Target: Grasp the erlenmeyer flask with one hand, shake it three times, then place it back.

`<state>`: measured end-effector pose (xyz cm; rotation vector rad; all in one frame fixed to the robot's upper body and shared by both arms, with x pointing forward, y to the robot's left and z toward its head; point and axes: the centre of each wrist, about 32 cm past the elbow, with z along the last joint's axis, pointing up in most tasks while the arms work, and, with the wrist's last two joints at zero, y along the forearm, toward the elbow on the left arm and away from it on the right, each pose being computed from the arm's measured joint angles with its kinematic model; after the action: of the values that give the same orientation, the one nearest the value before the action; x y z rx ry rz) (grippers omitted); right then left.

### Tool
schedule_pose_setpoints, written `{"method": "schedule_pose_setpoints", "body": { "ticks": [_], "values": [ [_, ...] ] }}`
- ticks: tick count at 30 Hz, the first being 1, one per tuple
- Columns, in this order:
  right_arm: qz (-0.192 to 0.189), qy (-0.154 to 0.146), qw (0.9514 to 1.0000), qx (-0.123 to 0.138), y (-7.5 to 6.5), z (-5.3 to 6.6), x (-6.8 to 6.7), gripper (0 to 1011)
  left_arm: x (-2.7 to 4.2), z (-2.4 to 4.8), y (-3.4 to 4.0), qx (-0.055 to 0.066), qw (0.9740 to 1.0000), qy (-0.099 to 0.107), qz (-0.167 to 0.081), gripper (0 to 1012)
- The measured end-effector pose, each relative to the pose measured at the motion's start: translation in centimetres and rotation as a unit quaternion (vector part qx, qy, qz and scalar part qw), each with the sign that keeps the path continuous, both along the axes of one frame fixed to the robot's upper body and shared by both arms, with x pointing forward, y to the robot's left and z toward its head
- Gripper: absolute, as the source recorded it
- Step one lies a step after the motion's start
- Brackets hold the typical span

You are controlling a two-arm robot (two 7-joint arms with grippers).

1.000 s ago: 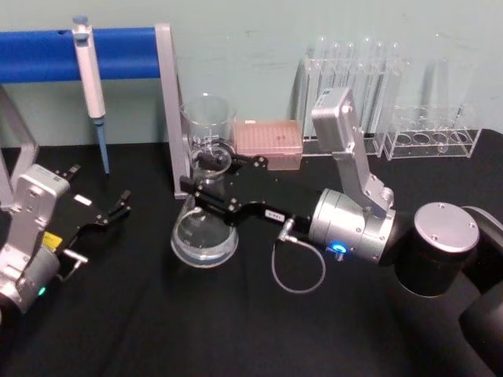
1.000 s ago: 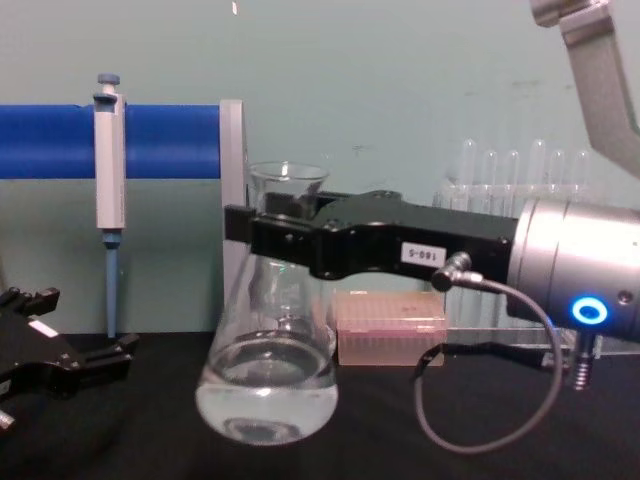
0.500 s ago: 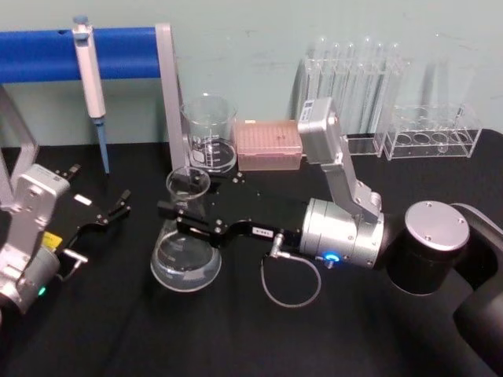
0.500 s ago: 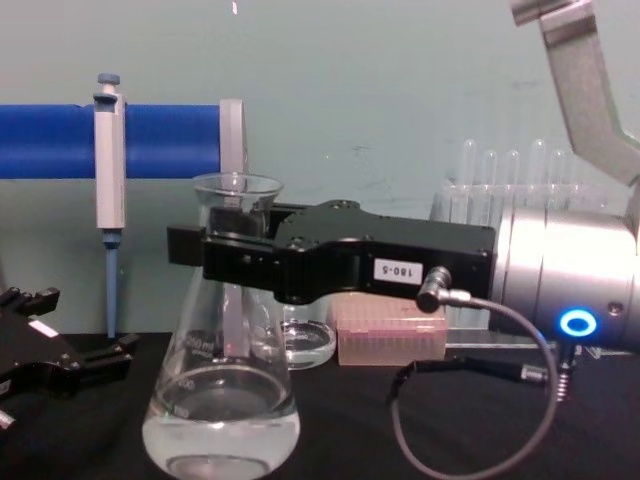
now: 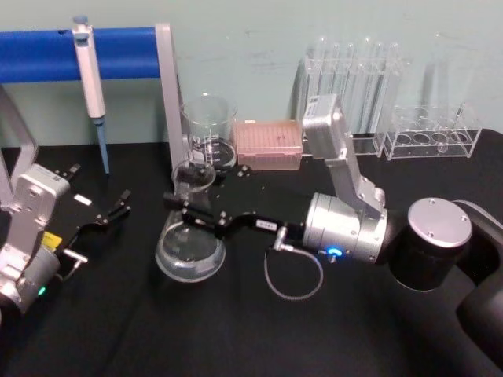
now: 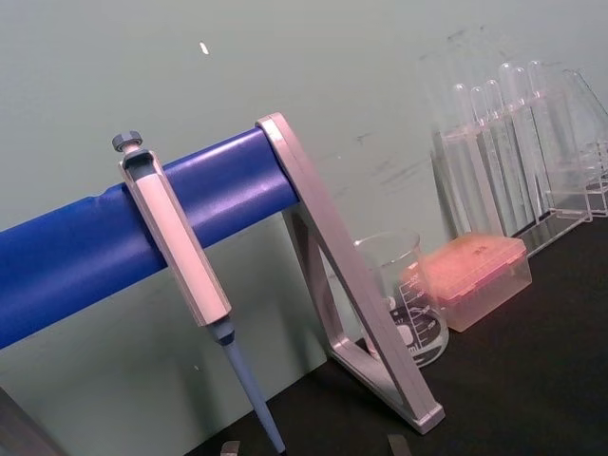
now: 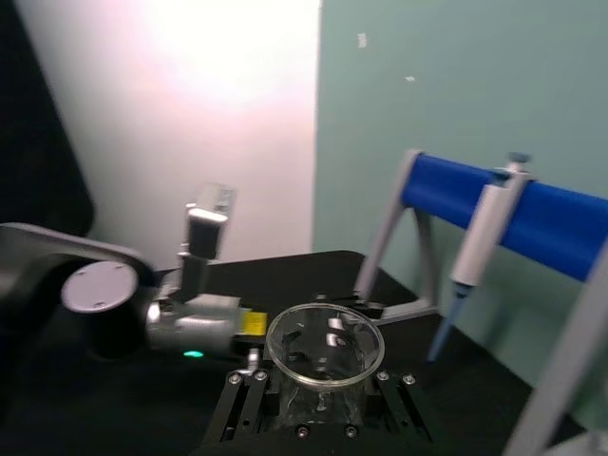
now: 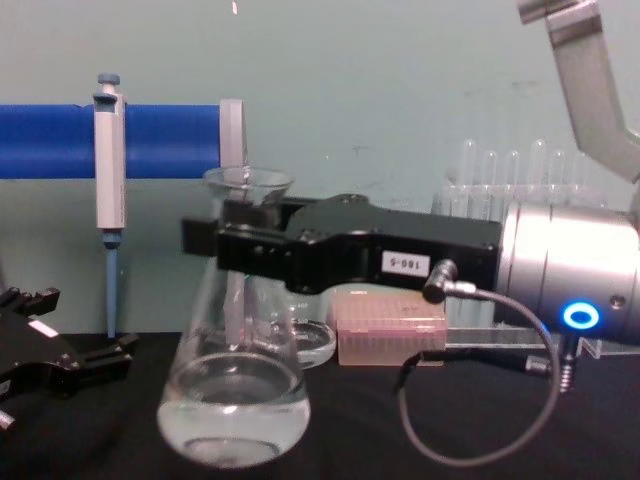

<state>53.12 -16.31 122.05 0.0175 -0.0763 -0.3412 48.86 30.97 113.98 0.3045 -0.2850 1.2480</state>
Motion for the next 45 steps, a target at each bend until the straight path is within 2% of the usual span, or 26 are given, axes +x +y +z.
{"method": "schedule_pose_setpoints", "body": {
  "ticks": [8,15,18,26,27,29,32,36,37,39,42,45],
  "values": [
    [-0.077,-0.006,0.997,0.008,-0.8,0.0,0.3,449,0.0,0.0,0.0,0.0,1.0,0.0,0.0,1001],
    [-0.151,-0.011,0.9884,0.014,-1.7,-0.1,0.4,449,0.0,0.0,0.0,0.0,1.0,0.0,0.0,1001],
    [-0.171,-0.012,0.9851,0.015,-2.0,-0.1,0.5,449,0.0,0.0,0.0,0.0,1.0,0.0,0.0,1001],
    [-0.243,-0.019,0.9698,0.018,-2.8,-0.2,0.4,449,0.0,0.0,0.0,0.0,1.0,0.0,0.0,1001],
    [-0.257,-0.019,0.9661,0.019,-2.9,-0.2,0.3,449,0.0,0.0,0.0,0.0,1.0,0.0,0.0,1001],
    [-0.272,-0.019,0.9619,0.02,-3.0,-0.3,0.3,450,0.0,0.0,0.0,0.0,1.0,0.0,0.0,1001],
    [-0.306,-0.02,0.9517,0.022,-3.3,-0.3,0.1,449,0.0,0.0,0.0,0.0,1.0,0.0,0.0,1001],
    [-0.329,-0.021,0.9439,0.021,-3.5,-0.4,0.1,449,0.0,0.0,0.0,0.0,1.0,0.0,0.0,1001],
    [-0.339,-0.021,0.9405,0.02,-3.5,-0.4,0.0,449,0.0,0.0,0.0,0.0,1.0,0.0,0.0,1001],
    [-0.348,-0.022,0.9371,0.019,-3.6,-0.4,0.0,449,0.0,0.0,0.0,0.0,1.0,0.0,0.0,1001],
    [-0.367,-0.024,0.9297,0.016,-3.7,-0.4,0.0,449,0.0,0.0,0.0,0.0,1.0,0.0,0.0,1001],
    [-0.379,-0.025,0.9248,0.013,-3.7,-0.4,0.0,449,0.0,0.0,0.0,0.0,1.0,0.0,0.0,1001]
  ]
}}
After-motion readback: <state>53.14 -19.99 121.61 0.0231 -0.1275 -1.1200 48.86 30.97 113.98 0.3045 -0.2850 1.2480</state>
